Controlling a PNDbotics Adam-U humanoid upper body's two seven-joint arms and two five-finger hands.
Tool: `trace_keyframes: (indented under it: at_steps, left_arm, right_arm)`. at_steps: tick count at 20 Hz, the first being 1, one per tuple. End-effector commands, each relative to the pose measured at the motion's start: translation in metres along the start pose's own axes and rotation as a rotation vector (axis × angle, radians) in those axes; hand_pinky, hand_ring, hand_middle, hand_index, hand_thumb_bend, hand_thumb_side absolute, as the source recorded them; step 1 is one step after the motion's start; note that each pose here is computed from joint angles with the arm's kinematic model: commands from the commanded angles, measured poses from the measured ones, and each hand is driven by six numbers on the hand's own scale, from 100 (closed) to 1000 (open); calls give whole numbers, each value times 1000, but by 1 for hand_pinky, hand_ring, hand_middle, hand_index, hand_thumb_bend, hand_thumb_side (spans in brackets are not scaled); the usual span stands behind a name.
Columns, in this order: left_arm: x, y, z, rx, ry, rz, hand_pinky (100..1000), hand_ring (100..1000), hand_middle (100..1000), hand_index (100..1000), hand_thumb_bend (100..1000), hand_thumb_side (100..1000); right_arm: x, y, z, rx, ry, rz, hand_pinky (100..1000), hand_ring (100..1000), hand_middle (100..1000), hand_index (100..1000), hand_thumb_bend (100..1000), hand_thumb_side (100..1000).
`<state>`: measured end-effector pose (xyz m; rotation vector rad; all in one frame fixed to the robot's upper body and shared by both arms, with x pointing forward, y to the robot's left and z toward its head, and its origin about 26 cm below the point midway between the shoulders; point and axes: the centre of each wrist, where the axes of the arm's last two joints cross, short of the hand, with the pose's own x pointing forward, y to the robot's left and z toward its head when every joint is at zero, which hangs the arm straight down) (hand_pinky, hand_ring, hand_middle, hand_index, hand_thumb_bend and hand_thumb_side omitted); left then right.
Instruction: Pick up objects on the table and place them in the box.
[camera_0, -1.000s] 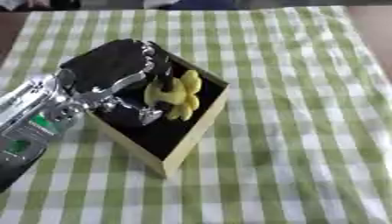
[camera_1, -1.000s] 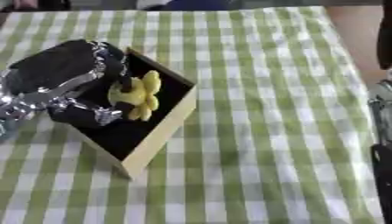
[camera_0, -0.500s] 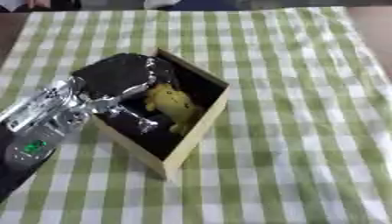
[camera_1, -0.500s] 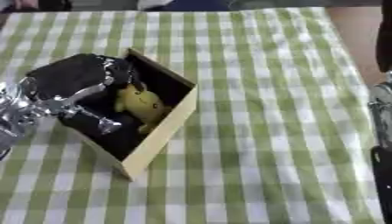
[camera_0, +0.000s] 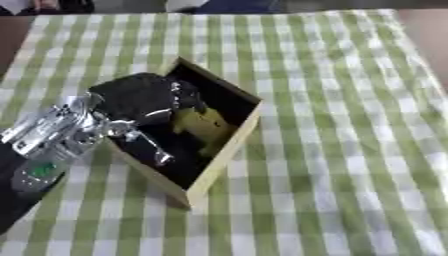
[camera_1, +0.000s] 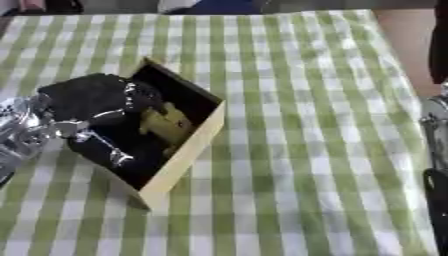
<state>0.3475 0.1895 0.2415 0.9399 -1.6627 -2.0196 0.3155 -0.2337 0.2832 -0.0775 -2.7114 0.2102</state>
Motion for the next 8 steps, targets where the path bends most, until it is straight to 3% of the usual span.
trace_keyframes:
  at_steps: [1,8]
  left_arm:
    - [-3,17,6,62,25,-21,598,741,743,821,440,256]
    - [0,65,32,337,77,2,567,724,736,814,300,298]
  right_arm:
    - [7,-4,-5,0,-33,8,744,755,664,835,100,1000]
    - [9,-5,-8,-7,-57,16,747,758,669,836,100,1000]
